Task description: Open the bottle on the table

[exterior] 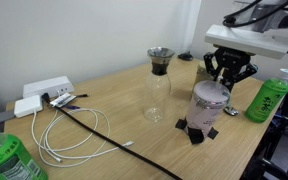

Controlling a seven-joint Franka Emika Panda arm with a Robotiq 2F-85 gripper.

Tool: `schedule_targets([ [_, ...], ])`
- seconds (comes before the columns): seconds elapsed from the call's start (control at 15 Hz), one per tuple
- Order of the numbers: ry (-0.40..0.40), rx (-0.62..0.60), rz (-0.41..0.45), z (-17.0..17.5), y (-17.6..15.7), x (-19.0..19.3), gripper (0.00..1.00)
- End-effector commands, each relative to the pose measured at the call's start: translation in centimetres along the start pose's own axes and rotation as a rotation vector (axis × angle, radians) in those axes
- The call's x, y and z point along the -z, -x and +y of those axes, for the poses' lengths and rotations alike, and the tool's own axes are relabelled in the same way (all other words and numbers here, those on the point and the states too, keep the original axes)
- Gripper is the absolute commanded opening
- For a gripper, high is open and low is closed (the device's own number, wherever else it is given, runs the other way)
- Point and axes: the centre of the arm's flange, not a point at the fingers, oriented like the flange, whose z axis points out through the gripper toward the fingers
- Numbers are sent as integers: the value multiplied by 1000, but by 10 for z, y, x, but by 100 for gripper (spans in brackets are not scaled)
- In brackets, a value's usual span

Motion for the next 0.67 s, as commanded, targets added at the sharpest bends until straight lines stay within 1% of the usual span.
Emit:
schedule_targets([
  [0.0,15,30,20,1,2,6,6],
  [0.6,1,53,34,-3,7,15,6],
])
